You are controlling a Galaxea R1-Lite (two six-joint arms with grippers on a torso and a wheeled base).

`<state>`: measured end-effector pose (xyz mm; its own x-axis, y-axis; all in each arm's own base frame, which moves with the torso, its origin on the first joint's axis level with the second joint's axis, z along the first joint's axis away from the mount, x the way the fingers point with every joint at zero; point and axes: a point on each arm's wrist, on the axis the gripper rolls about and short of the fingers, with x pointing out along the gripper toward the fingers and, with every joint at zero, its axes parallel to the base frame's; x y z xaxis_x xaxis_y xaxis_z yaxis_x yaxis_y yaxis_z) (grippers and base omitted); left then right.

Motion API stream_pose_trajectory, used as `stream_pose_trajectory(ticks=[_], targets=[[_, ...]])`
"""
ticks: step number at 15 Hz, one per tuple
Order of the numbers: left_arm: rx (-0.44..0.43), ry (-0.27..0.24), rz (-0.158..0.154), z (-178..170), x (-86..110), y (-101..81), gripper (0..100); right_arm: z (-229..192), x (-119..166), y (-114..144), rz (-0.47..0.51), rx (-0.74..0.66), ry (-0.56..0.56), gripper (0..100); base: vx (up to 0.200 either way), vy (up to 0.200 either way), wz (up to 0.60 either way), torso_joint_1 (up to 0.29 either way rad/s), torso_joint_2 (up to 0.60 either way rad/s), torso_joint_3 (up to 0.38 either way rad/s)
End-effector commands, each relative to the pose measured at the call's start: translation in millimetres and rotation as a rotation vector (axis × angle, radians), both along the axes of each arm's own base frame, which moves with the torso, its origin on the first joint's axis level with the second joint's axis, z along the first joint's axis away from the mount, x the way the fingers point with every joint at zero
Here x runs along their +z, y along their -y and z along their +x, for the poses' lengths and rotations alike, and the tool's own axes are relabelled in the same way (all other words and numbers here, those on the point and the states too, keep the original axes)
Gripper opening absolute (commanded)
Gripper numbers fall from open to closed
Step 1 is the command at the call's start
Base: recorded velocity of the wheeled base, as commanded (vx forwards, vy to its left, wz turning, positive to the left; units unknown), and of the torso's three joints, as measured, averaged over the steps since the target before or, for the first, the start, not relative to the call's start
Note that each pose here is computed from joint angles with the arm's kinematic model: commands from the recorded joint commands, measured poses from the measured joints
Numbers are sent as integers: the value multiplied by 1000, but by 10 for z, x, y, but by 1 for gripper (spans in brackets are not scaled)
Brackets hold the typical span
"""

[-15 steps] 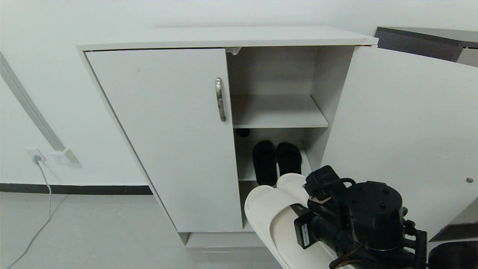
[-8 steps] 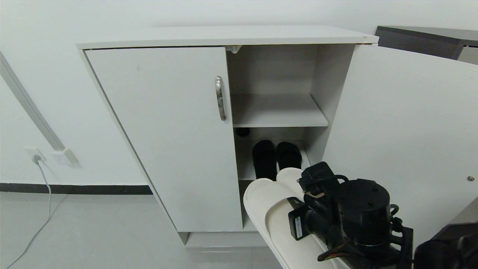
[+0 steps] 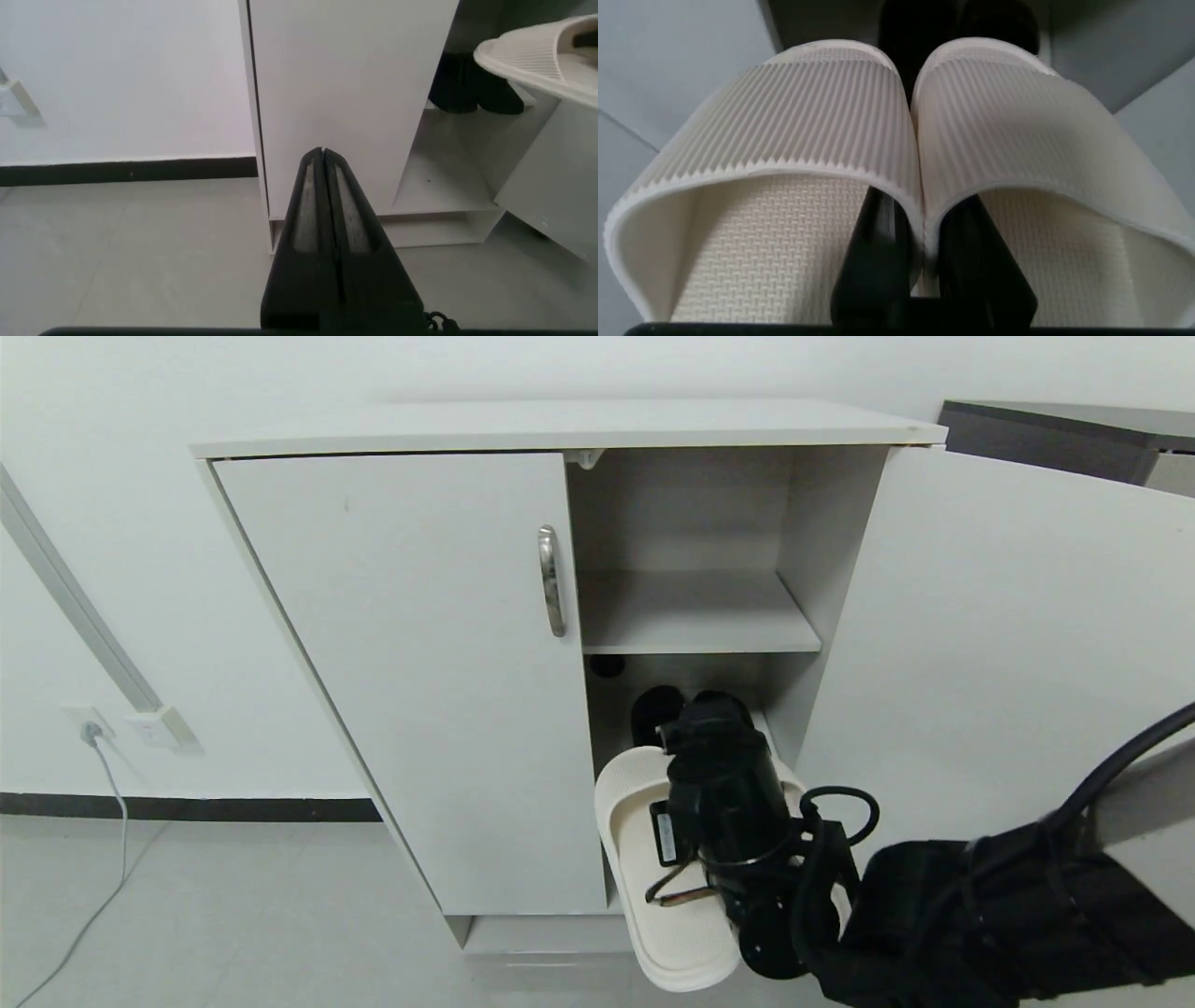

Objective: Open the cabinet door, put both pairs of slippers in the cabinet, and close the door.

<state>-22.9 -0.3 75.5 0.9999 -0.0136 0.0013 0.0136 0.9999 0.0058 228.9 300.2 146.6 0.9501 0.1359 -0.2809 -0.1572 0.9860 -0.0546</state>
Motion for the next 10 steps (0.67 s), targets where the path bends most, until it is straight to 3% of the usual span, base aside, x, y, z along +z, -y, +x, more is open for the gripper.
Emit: stream_pose_trajectory(ticks=[1, 6, 10], targets=[[0, -1, 0, 1, 0, 0, 0, 93, 485, -72, 90, -112, 39, 0, 0, 0, 0, 0, 0, 0], [0, 0, 0, 1, 2, 0, 0, 291, 899, 16, 75, -145, 133, 0, 0, 0, 0, 0, 0, 0], [1, -1, 2, 1, 0, 0, 0, 353, 925, 55, 77, -154, 160, 0, 0, 0, 0, 0, 0, 0]])
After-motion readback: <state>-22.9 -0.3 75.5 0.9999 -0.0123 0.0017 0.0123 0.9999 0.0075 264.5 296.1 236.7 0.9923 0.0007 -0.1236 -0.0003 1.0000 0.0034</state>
